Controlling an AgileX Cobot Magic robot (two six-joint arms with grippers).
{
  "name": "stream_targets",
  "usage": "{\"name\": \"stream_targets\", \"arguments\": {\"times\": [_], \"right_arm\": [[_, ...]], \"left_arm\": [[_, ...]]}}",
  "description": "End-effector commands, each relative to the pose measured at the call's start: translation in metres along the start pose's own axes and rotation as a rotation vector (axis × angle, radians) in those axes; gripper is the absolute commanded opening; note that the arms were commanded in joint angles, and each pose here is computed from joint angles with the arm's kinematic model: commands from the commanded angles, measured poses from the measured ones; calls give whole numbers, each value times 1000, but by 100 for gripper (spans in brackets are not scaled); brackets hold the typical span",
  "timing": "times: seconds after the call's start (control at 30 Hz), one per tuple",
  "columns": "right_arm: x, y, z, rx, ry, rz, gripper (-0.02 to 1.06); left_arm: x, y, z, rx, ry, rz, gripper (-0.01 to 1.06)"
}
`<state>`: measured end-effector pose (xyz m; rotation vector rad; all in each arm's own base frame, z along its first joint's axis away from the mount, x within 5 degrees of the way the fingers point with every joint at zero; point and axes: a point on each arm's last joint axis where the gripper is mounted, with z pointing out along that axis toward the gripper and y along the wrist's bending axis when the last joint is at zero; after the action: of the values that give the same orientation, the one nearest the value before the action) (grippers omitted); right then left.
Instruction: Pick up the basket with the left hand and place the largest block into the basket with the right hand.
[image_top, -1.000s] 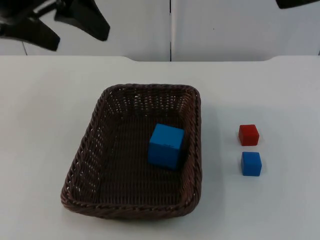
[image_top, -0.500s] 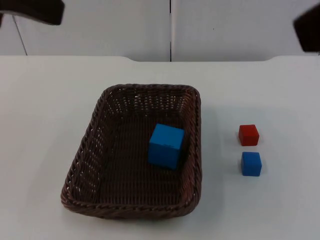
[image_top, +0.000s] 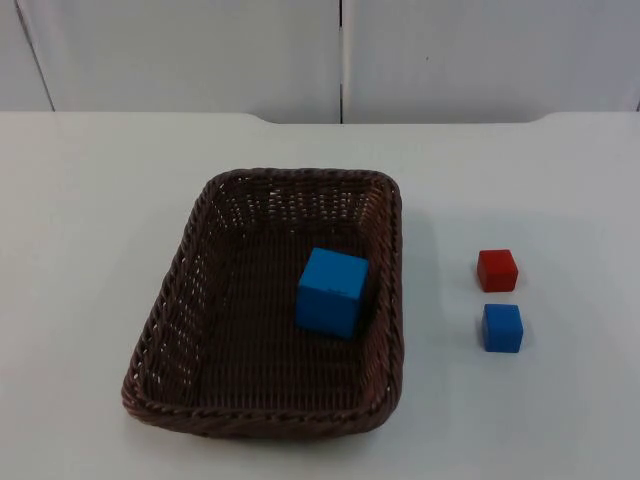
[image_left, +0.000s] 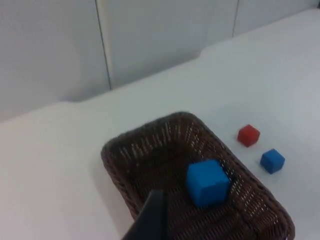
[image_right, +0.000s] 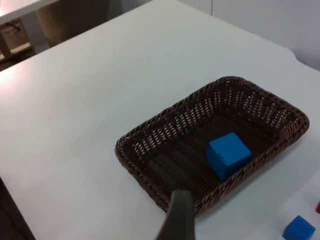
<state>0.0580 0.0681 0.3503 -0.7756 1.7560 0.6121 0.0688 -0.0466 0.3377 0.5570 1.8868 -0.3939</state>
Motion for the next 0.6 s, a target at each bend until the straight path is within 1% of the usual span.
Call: {"name": "stream_targets", "arguments": {"times": [0.0, 0.13, 0.17, 0.3, 0.33, 0.43, 0.57], "right_arm": [[4, 0, -5, -5, -17, 1, 68], [20, -1, -12, -4, -15, 2, 68], [20, -1, -12, -4, -15, 2, 68], [28, -2, -17, -3, -15, 3, 68], [28, -2, -17, -3, -15, 3, 68], [30, -2, -19, -2, -14, 3, 68], [33, -3, -24, 0, 0, 4, 68]], "left_arm": [[6, -4, -8, -11, -8, 13, 89], [23, -9, -28, -85, -2, -9, 89], [23, -9, -28, -85, -2, -9, 89], [36, -8, -40, -168, 35, -41, 89], [36, -8, -40, -168, 35, -41, 89], [44, -9, -48, -203, 54, -47, 89], [51, -14, -58, -203, 47, -36, 89]]}}
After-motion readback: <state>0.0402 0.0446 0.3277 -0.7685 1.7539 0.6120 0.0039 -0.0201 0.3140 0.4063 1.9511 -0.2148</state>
